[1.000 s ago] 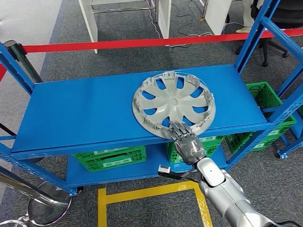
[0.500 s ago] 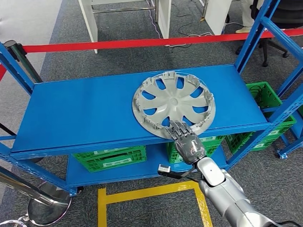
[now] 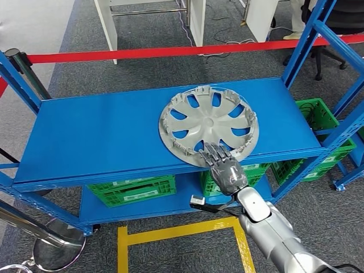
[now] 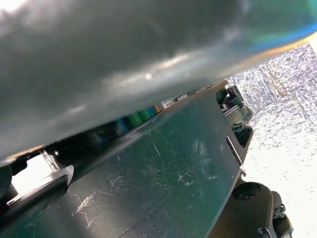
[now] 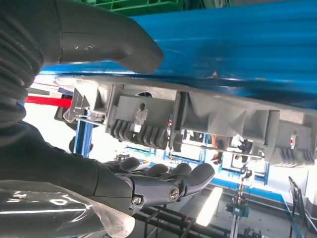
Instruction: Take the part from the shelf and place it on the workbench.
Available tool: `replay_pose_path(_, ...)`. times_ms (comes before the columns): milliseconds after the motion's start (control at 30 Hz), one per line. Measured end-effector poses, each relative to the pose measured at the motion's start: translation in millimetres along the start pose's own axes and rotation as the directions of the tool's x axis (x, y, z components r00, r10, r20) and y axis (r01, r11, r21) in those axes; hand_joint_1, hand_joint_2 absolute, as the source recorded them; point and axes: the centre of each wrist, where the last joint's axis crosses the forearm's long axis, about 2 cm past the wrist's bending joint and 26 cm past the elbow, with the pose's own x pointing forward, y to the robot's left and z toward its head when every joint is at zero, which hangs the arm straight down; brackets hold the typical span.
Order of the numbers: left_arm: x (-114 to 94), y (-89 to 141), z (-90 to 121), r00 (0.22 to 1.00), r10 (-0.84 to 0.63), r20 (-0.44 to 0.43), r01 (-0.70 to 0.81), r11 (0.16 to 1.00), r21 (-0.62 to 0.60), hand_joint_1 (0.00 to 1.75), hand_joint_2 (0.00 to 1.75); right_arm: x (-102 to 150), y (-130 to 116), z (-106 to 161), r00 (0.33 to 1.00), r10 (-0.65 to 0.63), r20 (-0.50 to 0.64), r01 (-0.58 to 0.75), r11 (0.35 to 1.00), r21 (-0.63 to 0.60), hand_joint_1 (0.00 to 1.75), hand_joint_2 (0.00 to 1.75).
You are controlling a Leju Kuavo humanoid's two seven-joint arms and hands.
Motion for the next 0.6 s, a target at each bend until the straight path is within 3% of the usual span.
replay_pose_path(600, 0.2, -0.2, -0.1, 1.000, -0.006, 0.001, 0.006, 1.000, -0.007, 0.00, 0.00, -7.3, -2.7, -9.5, 1.000, 0.015, -0.009, -0.015, 1.000, -0.004, 0.00, 1.75)
